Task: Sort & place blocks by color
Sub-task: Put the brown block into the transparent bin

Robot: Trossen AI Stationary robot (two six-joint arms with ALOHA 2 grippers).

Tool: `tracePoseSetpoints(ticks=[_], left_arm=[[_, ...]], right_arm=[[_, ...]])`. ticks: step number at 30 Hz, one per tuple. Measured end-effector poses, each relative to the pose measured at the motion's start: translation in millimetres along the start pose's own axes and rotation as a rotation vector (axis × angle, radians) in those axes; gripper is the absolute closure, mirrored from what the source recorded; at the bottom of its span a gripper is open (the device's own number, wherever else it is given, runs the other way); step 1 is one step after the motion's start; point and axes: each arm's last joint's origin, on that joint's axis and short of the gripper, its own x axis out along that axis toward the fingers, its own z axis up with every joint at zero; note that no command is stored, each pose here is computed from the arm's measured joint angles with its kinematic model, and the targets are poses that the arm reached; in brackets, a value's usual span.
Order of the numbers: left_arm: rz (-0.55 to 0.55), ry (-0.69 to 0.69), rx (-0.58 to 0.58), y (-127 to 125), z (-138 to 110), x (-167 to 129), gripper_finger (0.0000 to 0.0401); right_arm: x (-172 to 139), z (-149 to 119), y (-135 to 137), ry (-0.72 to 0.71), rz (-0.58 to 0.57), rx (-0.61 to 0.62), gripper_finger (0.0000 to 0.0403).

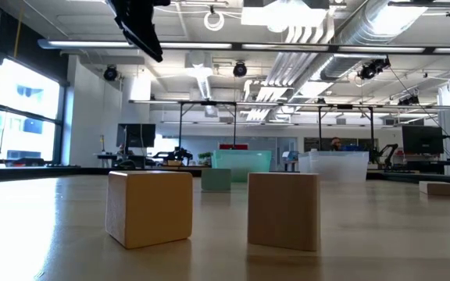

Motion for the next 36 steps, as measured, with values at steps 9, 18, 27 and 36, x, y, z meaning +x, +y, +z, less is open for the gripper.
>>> tracePoseSetpoints(ticks=[9, 18, 27, 36], left_arm=[[0.001, -0.001, -0.024, 0.0, 0.1, 0.0, 0.0197], [0.001, -0.001, -0.037, 0.0, 0.1, 0.0, 0.0198], [0.001, -0.001, -0.059, 0.0, 0.2, 0.1, 0.0197], [0.001, -0.003, -0.077, 0.0, 0.3, 0.2, 0.0197]], right_arm=[[34.5, -35.9, -7.8, 0.198, 0.039, -0.02, 0.0171], [54.0, -62.8, -12.7, 0.323, 0.12, -0.329, 0.0171], [64.0, -76.1, -18.4, 0.362, 0.154, -0.585, 0.0171], [71.7, -86.1, -23.6, 0.406, 0.212, -0.729, 0.0171]])
